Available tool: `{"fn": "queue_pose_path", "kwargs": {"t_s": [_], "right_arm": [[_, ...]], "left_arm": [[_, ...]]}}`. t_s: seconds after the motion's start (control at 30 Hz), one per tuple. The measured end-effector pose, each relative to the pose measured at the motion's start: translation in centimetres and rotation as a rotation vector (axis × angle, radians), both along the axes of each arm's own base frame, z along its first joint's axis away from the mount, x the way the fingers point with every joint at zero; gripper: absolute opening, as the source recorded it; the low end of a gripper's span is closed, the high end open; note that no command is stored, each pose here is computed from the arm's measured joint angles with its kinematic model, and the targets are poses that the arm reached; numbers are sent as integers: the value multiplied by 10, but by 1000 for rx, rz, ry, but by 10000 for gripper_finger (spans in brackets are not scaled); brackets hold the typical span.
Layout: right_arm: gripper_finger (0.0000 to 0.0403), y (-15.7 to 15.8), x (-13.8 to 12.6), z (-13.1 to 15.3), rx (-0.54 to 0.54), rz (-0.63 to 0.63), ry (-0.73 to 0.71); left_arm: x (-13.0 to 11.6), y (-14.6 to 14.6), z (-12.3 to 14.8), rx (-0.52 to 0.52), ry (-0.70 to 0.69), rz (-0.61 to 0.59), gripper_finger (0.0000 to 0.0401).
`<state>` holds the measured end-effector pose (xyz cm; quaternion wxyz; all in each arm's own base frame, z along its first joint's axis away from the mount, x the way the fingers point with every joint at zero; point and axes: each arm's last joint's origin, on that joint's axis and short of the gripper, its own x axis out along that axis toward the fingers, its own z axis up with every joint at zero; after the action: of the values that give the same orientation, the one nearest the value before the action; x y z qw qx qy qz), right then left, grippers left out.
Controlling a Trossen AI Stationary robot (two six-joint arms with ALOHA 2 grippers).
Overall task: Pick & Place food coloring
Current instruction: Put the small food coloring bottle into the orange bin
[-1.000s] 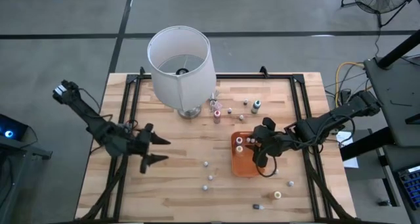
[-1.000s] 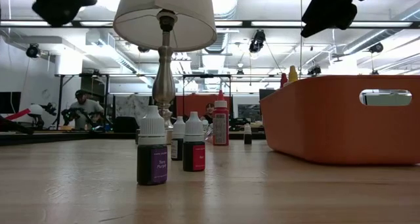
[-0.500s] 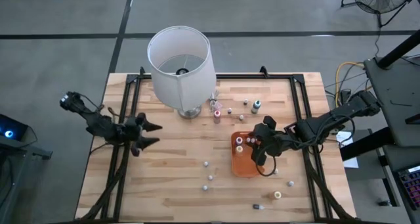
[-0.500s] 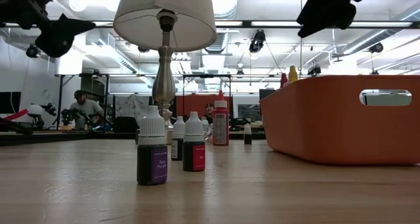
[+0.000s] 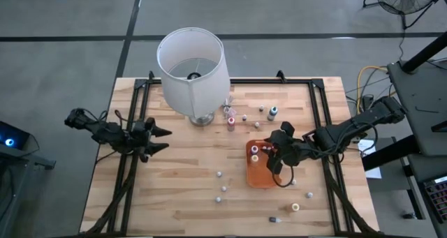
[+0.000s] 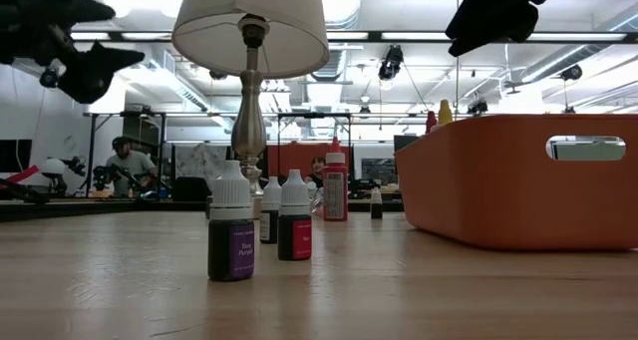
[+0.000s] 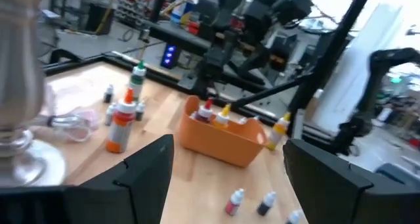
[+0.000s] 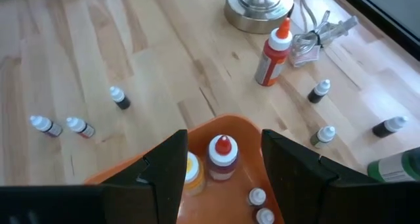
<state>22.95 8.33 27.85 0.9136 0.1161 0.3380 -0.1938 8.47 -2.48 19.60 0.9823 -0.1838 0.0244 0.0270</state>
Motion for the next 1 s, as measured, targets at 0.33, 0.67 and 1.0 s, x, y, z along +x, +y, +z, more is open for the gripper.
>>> {"fn": "queue_pose_path", "kwargs": {"t_s": [0.33, 0.67, 1.0], "right_arm": [[187, 0, 0, 0, 41, -41, -21], [187, 1, 1, 1, 48, -41, -29], [187, 1, 3, 1, 56, -40, -45]], "left_arm": [[2, 0, -20, 17, 30, -39, 258], [3, -2, -22, 88, 7, -98, 259], [5, -2, -23, 151, -39, -98, 259]]}}
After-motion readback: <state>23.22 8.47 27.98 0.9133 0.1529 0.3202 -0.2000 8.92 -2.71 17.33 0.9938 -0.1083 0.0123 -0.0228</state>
